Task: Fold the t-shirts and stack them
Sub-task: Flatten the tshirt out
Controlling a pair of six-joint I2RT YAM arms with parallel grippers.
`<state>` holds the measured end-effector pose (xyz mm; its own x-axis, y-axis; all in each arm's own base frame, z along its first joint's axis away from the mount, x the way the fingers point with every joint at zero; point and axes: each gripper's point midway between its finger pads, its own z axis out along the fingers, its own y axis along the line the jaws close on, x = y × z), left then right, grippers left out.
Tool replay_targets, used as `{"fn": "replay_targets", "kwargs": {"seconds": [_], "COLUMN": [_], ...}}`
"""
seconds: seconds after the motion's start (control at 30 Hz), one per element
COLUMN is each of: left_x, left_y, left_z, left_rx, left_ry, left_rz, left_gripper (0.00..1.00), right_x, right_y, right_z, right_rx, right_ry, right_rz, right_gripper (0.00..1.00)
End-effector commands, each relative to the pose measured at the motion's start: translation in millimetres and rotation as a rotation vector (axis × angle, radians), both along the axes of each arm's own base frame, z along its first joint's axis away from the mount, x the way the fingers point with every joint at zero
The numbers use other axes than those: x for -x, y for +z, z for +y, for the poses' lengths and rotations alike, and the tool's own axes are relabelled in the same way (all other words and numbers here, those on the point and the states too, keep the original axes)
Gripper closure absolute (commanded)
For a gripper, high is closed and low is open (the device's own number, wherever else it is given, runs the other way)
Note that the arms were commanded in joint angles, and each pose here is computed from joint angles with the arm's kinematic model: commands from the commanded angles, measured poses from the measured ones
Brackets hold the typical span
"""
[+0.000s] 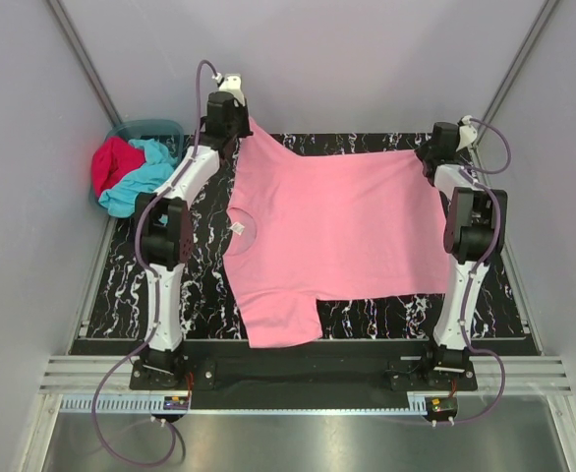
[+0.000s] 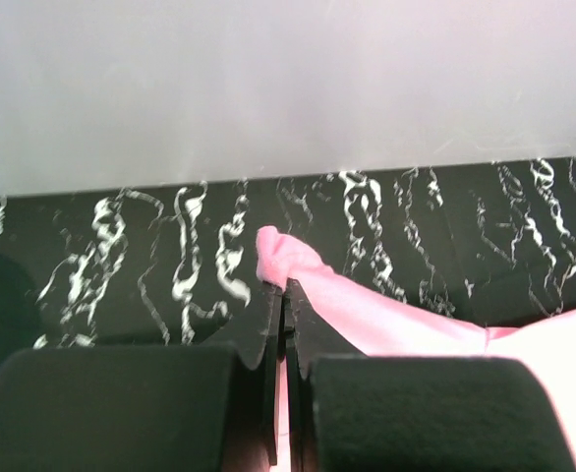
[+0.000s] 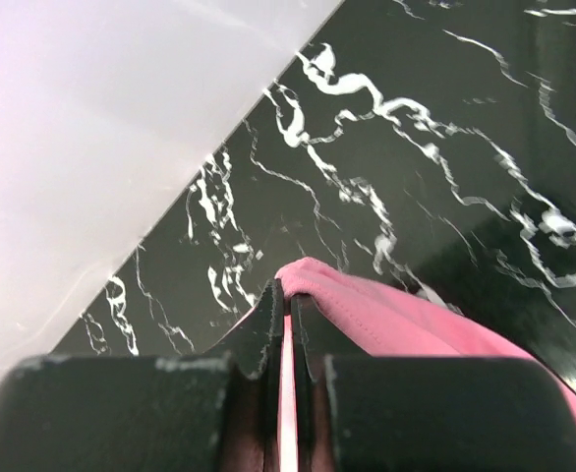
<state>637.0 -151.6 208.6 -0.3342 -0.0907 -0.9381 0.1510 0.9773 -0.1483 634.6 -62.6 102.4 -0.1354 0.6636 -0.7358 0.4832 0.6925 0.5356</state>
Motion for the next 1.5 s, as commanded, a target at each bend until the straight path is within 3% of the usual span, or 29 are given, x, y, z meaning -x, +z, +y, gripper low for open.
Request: {"fn": "replay_targets", "kwargs": {"seconds": [0.0,0.33,0.4,0.43,0.47,0.5,0.57,0.6,0.7,0.83,0.97,1.1,1.27,1.47], "left_x": [-19.2,-41.2,-43.5,-44.2,-44.2,-44.4,-44.4,-44.0,-41.5,-31.6,-10.2,23.7,83.0,155.9], "left_y": [40.0,26.2,22.3,21.0,19.2,17.4,16.9,16.5,25.1,40.1,83.1,117.1,133.1,93.8], "left_z": [-6.4,-12.7,-11.8,-11.7,-11.4,-10.9,-9.4,-9.3,-7.6,-5.4,-1.7,-0.2,-14.7,-32.3], "left_rx": [0.040,0.050,0.049,0.049,0.048,0.046,0.041,0.041,0.040,0.042,0.077,0.159,0.268,0.340], "left_ry": [-0.013,-0.032,-0.029,-0.027,-0.026,-0.023,-0.016,-0.016,-0.015,-0.015,-0.010,-0.005,-0.069,-0.104], "left_rz": [-0.103,-0.107,-0.104,-0.105,-0.100,-0.097,-0.097,-0.095,-0.107,-0.116,-0.156,-0.163,-0.153,-0.086], "left_gripper": [1.00,1.00,0.94,0.64,0.46,0.31,0.13,0.11,0.07,0.05,0.05,0.05,0.06,0.07], "right_x": [-22.8,-48.9,-50.6,-51.5,-52.5,-52.6,-53.2,-53.6,-54.0,-48.5,-33.0,7.3,68.5,161.6], "right_y": [19.4,3.2,0.7,0.5,0.9,-0.1,1.6,2.5,19.3,61.9,121.3,201.1,219.9,208.4], "right_z": [-0.2,-1.6,-2.0,-2.6,-1.9,-2.4,0.0,1.0,4.7,11.4,12.7,15.7,26.4,52.6], "right_rx": [-0.012,-0.052,-0.054,-0.054,-0.055,-0.056,-0.061,-0.061,-0.061,-0.048,-0.032,-0.003,-0.072,-0.079], "right_ry": [0.025,0.049,0.052,0.054,0.058,0.059,0.076,0.083,0.105,0.140,0.138,0.106,0.079,0.079], "right_rz": [-0.064,-0.065,-0.064,-0.065,-0.068,-0.068,-0.087,-0.094,-0.137,-0.240,-0.314,-0.375,-0.352,-0.292], "right_gripper": [1.00,1.00,1.00,1.00,0.93,0.85,0.67,0.52,0.34,0.27,0.25,0.25,0.25,0.25]}}
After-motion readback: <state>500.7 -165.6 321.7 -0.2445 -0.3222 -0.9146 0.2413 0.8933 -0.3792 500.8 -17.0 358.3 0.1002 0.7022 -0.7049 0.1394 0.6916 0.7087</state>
